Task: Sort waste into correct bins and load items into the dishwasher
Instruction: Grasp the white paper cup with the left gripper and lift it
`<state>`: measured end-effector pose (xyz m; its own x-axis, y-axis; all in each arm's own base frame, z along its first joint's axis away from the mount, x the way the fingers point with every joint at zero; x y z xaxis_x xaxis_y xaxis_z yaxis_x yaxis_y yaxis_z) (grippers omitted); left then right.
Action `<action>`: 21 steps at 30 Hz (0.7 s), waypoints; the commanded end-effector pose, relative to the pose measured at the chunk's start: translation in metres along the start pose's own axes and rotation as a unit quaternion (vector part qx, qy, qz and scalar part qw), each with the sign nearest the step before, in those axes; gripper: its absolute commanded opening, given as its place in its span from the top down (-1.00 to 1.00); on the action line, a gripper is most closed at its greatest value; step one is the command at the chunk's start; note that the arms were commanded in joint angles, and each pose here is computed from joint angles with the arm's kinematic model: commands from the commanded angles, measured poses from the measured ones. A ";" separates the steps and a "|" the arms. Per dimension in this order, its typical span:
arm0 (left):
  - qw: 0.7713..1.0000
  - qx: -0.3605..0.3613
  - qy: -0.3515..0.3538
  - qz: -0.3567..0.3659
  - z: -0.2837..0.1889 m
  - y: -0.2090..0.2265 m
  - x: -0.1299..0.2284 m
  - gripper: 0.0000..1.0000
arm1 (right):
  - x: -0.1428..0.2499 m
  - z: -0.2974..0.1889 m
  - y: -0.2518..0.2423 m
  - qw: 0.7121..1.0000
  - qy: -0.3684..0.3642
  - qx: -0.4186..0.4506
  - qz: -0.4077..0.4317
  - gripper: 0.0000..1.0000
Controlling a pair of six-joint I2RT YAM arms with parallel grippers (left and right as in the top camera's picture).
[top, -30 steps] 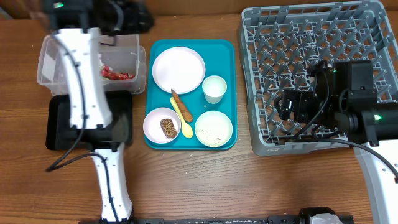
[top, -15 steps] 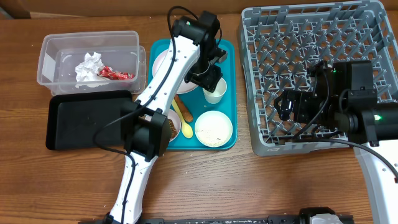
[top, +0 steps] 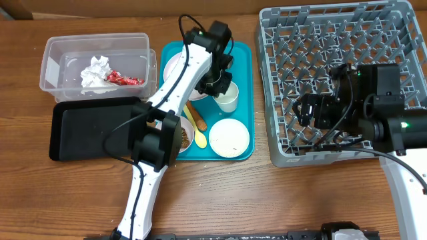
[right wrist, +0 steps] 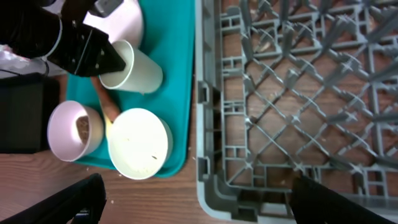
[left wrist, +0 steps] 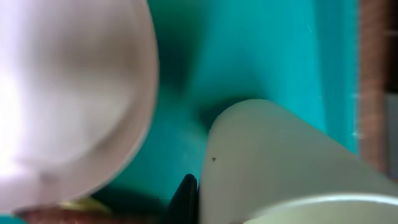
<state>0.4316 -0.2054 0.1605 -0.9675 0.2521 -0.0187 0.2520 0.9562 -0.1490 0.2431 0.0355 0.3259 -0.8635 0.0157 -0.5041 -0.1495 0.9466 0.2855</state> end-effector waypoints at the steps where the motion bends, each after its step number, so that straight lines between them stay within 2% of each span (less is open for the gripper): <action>1: 0.993 0.109 -0.036 -0.030 -0.059 0.007 -0.007 0.92 | -0.010 -0.001 0.005 0.999 -0.024 -0.034 -0.008 -0.94; 5: 0.964 0.257 -0.061 -0.016 -0.106 0.021 -0.006 0.92 | -0.018 0.002 0.010 0.996 -0.043 -0.073 -0.016 -0.94; 8: 0.929 0.364 -0.070 -0.021 -0.124 0.038 -0.005 0.92 | -0.025 0.000 0.020 0.988 -0.059 -0.141 -0.029 -0.94; 13: 0.894 0.444 -0.069 -0.010 -0.135 0.046 0.001 0.92 | -0.031 -0.005 0.030 0.973 -0.081 -0.210 -0.050 -0.94; 15: 0.888 0.455 -0.060 -0.003 -0.136 0.045 0.006 0.92 | -0.035 -0.007 0.034 0.964 -0.095 -0.238 -0.063 -0.94; 17: 0.883 0.467 -0.058 0.001 -0.137 0.044 0.008 0.92 | -0.037 -0.009 0.037 0.960 -0.100 -0.253 -0.069 -0.94; 21: 0.857 0.512 -0.060 0.003 -0.144 0.040 0.008 0.92 | -0.038 -0.010 0.037 0.958 -0.104 -0.257 -0.073 -0.94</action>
<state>0.4405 -0.1399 0.2782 -0.9854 0.1644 -0.0435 0.1128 0.4402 -0.8908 0.2668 0.0658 0.3569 -0.7250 0.0101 -0.6887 -0.4935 0.6899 0.5296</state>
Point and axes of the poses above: each gripper's point midway between its finger pads, its own z axis out along the fingers, its own y axis along the line the jaws close on, x = y × z, the point moved 10 cm from there along -z, back along the fingers, and after that the axes turned 6 degrees about -z, right-handed, at the moved point
